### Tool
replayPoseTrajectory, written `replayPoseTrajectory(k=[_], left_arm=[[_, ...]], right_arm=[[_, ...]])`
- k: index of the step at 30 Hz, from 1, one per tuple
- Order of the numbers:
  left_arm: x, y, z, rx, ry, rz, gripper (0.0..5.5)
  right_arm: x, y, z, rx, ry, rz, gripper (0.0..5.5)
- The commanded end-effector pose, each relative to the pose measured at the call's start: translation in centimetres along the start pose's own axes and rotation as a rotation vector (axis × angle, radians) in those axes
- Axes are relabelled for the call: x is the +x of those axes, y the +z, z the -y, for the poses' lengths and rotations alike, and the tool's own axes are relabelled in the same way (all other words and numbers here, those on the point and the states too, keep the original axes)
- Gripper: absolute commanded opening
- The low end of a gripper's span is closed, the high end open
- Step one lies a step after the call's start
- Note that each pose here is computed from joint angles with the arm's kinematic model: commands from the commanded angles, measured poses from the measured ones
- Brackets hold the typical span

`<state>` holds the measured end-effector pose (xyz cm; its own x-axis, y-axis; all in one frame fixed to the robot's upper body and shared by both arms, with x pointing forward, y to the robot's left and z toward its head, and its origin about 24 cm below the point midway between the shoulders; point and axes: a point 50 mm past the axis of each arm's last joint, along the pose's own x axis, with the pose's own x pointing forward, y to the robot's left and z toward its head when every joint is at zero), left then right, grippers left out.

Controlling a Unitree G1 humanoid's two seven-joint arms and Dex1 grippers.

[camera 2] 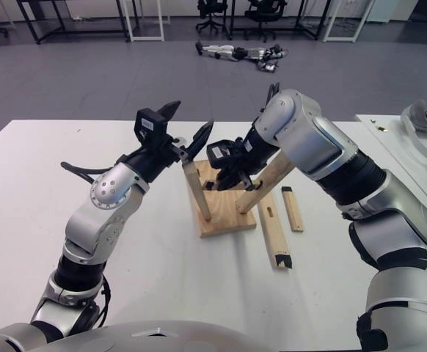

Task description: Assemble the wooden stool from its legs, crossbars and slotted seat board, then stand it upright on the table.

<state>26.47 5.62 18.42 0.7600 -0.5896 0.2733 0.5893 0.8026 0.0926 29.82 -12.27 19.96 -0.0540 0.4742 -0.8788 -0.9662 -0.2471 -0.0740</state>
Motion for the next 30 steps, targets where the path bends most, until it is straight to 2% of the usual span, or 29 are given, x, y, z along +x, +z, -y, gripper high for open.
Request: replayPoseTrajectory(k=[1, 5, 9, 12, 20, 24, 27, 30], left_arm=[[-0.1, -2.8, -0.2, 0.003, 0.040, -0.146, 4.26], [0.2, -2.7, -0.1, 0.001, 0.043, -0.133, 4.26], [0.2, -2.7, 0.0, 0.000, 0.043, -0.129, 4.26], [0.1, -2.6, -0.4, 0.004, 0.059, -0.123, 4.26], [-0.1, -1.7, -1.6, 0.026, 0.097, -0.098, 4.26], [-0.2, 0.7, -1.5, 0.007, 0.084, -0.027, 4.26], [-1.1, 2.4, -1.3, -0.006, 0.076, 0.002, 4.26], [-1.8, 3.4, -2.1, 0.013, 0.112, 0.009, 4.26]], right_arm=[[7.7, -5.1, -3.9, 0.180, 0.368, -0.088, 0.43], [9.4, -5.6, -5.2, 0.208, 0.422, -0.073, 0.43], [9.1, -4.8, -3.0, 0.202, 0.297, -0.021, 0.43], [7.5, -3.7, -1.4, 0.162, 0.236, 0.004, 1.18], [2.0, -0.5, 1.7, 0.035, 0.053, 0.090, 2.66], [-4.2, 2.5, 2.9, -0.091, -0.213, 0.165, 2.66], [-9.0, 3.9, 2.0, -0.180, -0.474, 0.153, 2.66], [-10.1, 4.1, 0.2, -0.160, -0.665, 0.176, 2.66]])
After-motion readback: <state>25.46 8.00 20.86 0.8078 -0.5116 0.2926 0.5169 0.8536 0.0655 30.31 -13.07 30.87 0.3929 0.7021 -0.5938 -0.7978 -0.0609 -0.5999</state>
